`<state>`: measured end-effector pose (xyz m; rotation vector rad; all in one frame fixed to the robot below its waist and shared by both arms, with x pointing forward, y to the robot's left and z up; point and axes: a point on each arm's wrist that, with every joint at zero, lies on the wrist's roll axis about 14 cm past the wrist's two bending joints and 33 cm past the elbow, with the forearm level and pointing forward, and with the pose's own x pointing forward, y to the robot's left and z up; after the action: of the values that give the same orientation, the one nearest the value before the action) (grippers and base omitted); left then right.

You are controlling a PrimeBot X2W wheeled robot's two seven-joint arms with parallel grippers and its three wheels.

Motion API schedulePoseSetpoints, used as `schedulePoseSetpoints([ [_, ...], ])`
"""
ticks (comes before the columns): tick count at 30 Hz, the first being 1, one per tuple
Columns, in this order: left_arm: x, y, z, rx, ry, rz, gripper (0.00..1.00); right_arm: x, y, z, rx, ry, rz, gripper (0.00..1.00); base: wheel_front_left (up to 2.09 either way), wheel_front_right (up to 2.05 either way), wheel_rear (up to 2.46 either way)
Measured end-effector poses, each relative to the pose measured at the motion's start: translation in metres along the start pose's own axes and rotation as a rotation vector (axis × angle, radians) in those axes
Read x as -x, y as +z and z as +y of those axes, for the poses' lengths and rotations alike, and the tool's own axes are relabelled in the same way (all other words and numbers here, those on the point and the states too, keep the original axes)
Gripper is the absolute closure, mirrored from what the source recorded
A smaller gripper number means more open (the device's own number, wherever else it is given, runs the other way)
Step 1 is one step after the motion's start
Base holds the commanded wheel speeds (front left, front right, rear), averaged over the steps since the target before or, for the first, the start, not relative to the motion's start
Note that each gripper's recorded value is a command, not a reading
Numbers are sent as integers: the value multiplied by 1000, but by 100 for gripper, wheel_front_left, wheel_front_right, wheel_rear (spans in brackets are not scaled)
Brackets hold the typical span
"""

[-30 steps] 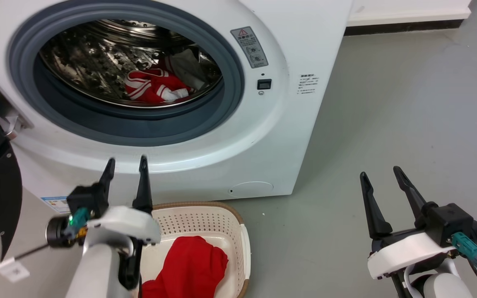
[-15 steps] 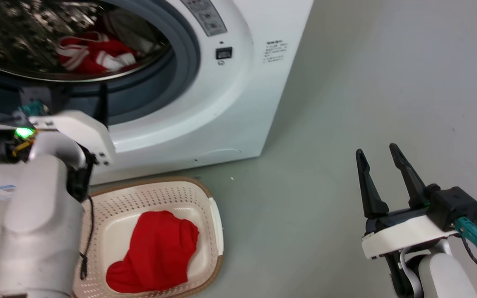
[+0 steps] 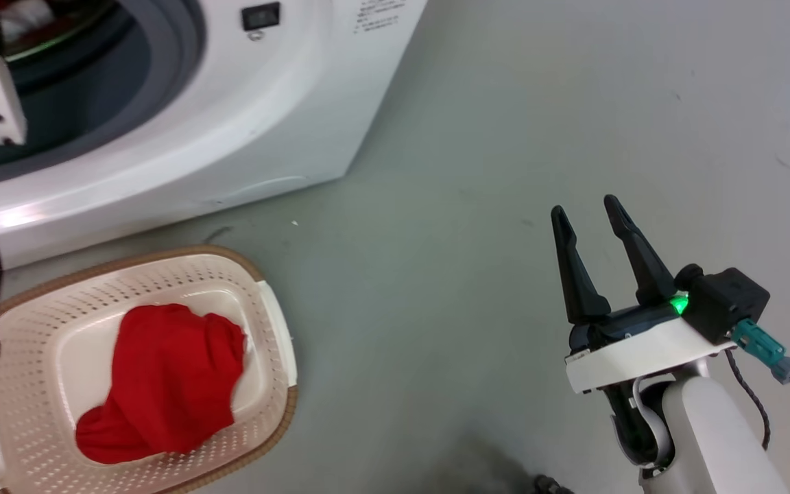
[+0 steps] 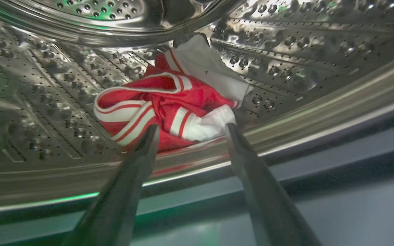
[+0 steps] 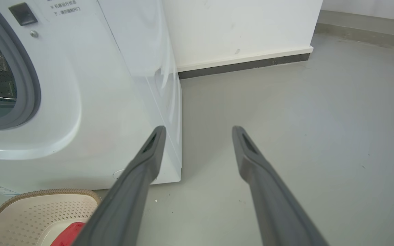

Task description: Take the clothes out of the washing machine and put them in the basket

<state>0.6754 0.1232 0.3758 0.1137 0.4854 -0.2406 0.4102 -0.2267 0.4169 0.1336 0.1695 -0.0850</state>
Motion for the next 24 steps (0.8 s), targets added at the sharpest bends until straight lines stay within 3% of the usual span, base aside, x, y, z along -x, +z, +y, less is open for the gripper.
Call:
schedulePoseSetpoints([
  [11,-75,-9,15,-53,28,152,0,-3,-39,-9,-44,-40,113,0,0,0,0],
  [24,-108,-46,17,-35,54,351,0,-6,-66,-13,-33,-52,189,0,0,0,0],
])
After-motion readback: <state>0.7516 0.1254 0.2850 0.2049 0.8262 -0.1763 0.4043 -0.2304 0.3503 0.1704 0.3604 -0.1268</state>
